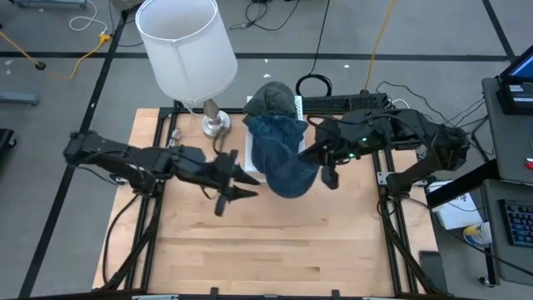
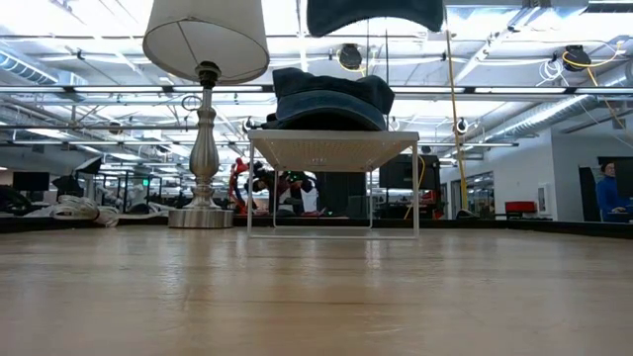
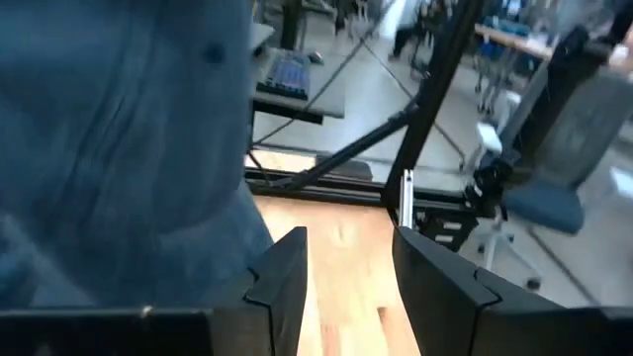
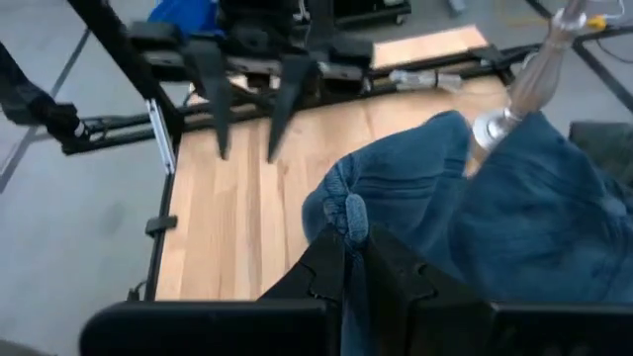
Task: Pick & Place hat
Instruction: Stack the blue cap on top of the other blue caps on the shelf
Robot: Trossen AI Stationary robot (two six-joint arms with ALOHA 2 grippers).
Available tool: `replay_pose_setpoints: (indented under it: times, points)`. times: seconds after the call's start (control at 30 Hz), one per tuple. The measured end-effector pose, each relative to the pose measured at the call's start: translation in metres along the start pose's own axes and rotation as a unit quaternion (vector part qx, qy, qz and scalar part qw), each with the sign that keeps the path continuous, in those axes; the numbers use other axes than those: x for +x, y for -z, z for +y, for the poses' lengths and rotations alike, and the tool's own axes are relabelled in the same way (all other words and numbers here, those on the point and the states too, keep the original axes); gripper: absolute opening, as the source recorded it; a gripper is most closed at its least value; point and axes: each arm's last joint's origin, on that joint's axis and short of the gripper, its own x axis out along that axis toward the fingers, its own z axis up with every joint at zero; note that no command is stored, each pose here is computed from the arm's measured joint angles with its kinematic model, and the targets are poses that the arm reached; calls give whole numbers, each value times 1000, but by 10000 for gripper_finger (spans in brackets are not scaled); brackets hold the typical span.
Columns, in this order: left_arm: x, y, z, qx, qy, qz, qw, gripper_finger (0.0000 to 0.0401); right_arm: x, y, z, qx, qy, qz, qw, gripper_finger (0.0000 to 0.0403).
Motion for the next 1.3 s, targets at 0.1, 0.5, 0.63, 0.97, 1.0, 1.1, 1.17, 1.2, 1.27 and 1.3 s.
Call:
replay_pose_setpoints:
  times: [0.1, 0.5, 0.63, 0.97, 1.0, 1.1, 1.17, 1.2, 1.27, 1.3]
  points:
    - [-15, 12, 9, -16, 1, -47, 999, 152, 12, -3, 0, 0, 11, -3, 1000, 13]
    - [-65, 85, 27, -31, 18, -152, 988, 152, 46, -24, -20, -25, 48, -16, 998, 13]
    - [-77, 113, 33, -45, 32, -198, 979, 152, 47, -37, -17, -43, 45, -34, 997, 13]
    - [-101, 184, 49, -89, 27, -243, 965, 152, 48, -42, -18, -36, 48, -41, 997, 13]
    - [-104, 188, 50, -93, 27, -248, 964, 152, 48, -42, -18, -34, 52, -42, 997, 13]
    - [-105, 188, 50, -92, 27, -250, 964, 152, 48, -42, -18, -34, 62, -43, 997, 13]
    - [-106, 187, 51, -82, 24, -253, 964, 152, 48, -42, -18, -33, 63, -44, 996, 13]
    - [-106, 188, 52, -79, 19, -251, 965, 152, 48, -42, -18, -33, 63, -44, 996, 13]
    - [-106, 190, 56, -70, 6, -242, 968, 152, 48, -42, -18, -33, 59, -44, 997, 13]
    - [-107, 189, 58, -65, 3, -244, 968, 152, 48, -42, -18, -33, 57, -43, 997, 13]
